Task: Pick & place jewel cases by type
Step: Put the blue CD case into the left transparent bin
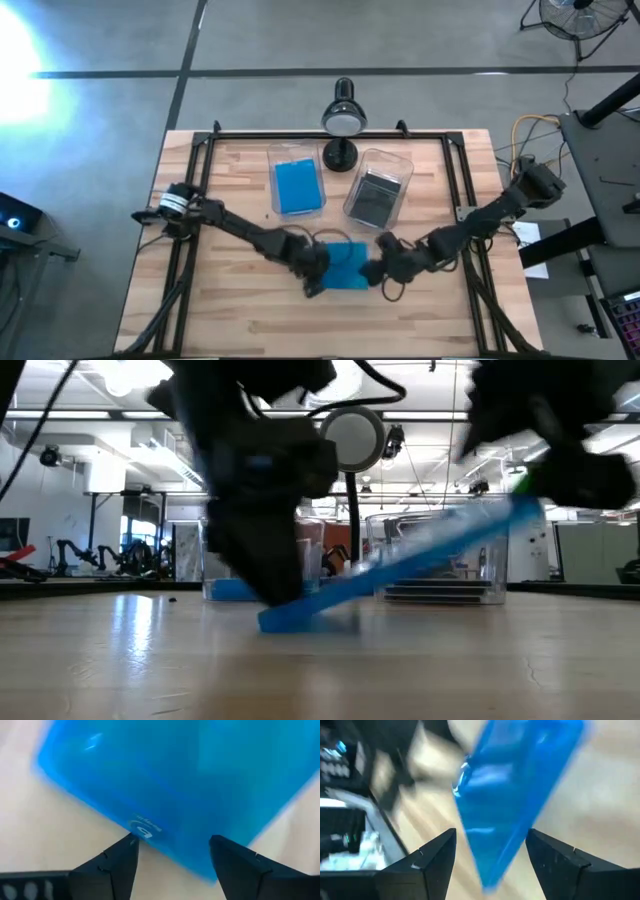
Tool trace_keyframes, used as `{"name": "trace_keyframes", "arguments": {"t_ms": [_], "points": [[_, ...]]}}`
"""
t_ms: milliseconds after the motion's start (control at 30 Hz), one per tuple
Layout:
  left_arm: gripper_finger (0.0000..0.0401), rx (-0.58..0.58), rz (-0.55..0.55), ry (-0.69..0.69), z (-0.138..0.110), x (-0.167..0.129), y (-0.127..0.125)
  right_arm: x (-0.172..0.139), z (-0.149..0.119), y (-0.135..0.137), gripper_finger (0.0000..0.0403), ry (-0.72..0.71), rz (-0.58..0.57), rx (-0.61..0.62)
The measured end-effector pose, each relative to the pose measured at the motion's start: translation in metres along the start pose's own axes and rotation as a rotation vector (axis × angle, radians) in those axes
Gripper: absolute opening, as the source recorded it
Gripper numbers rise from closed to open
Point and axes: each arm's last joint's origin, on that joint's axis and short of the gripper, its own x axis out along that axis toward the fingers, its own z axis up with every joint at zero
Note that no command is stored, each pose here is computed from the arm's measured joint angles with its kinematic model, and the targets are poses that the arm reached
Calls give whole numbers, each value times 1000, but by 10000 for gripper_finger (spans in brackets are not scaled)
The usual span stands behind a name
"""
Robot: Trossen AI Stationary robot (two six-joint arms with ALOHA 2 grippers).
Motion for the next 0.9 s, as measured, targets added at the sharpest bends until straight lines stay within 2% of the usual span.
{"name": "trace_keyframes", "arguments": {"t_ms": [33,100,200,333,433,533,633,733,833,900], "points": [[214,12,-2,32,-5,0,-3,-2,2,5,233,-35,17,-27],[214,32,0,6,-9,0,-10,-6,8,21,233,-99,82,-47],[213,26,0,-10,-17,1,-17,-1,10,29,233,-146,73,-68],[214,-12,5,-64,-25,1,-28,22,4,34,233,-102,35,-106],[213,-59,53,-121,-31,0,-34,40,1,41,232,-30,20,-110],[213,-68,70,-145,-36,-6,-39,47,-4,51,218,8,29,-122],[213,-61,86,-154,-46,-13,-45,45,0,57,176,11,3,-159],[213,-58,121,-149,-67,-25,-54,37,10,62,108,23,-17,-181],[213,-121,116,-140,-94,-41,-62,29,21,66,37,54,-30,-226],[213,-183,97,-161,-113,-54,-69,22,32,71,19,45,-18,-268]]}}
